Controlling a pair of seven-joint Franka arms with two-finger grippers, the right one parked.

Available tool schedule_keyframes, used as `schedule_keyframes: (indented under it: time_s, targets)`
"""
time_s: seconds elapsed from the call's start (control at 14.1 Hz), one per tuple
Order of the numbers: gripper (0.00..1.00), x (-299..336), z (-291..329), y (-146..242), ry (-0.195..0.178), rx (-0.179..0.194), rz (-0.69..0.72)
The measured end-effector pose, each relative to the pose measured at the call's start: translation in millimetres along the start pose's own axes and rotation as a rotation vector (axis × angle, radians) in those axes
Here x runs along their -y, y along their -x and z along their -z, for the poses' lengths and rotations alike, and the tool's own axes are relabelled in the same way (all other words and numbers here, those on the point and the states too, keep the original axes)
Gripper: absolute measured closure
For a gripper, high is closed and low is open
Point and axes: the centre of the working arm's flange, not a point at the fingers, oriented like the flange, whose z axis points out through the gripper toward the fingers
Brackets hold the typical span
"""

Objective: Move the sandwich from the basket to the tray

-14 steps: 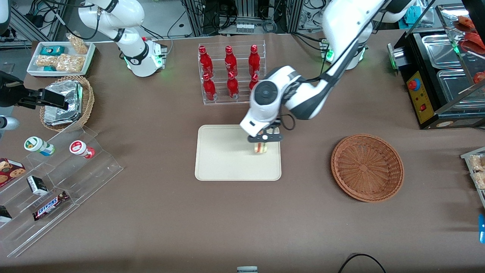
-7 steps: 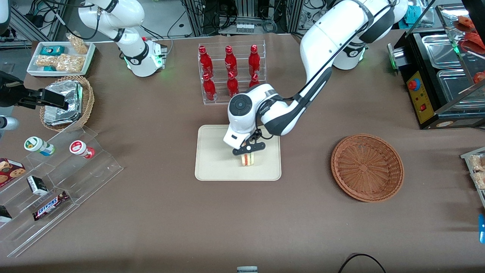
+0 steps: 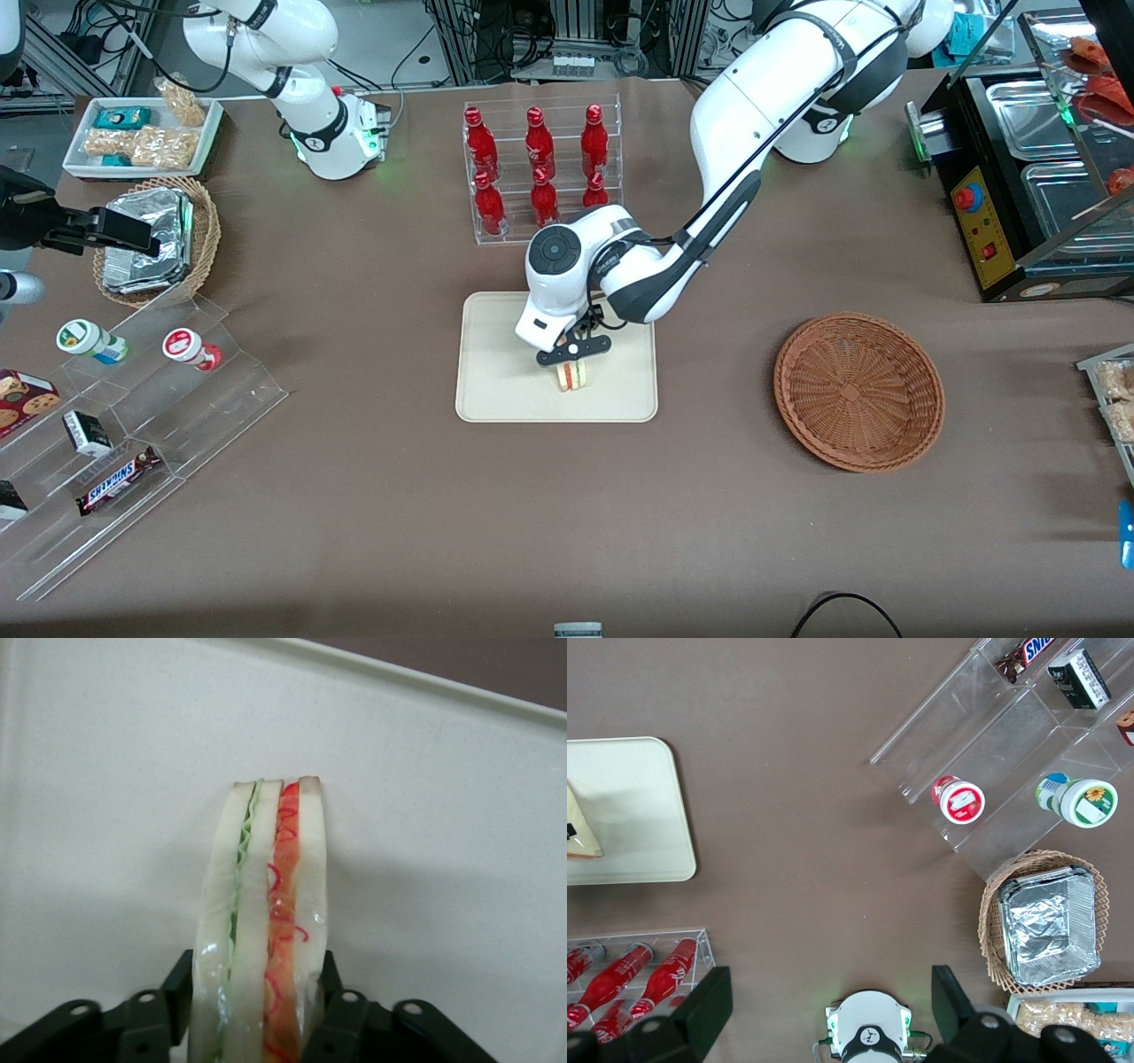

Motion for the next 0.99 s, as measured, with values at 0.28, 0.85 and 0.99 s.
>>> schedule_keyframes:
  time_s: [0.28,0.85,0.99]
  targets:
    - [0.26,0,-2,0,-0.005,-0.007,-0.004]
    - [0.0,8,52,-41,0.031,-0.094,0.051]
    - [0.0,24,86,-60,0.013,-0.118,0.091]
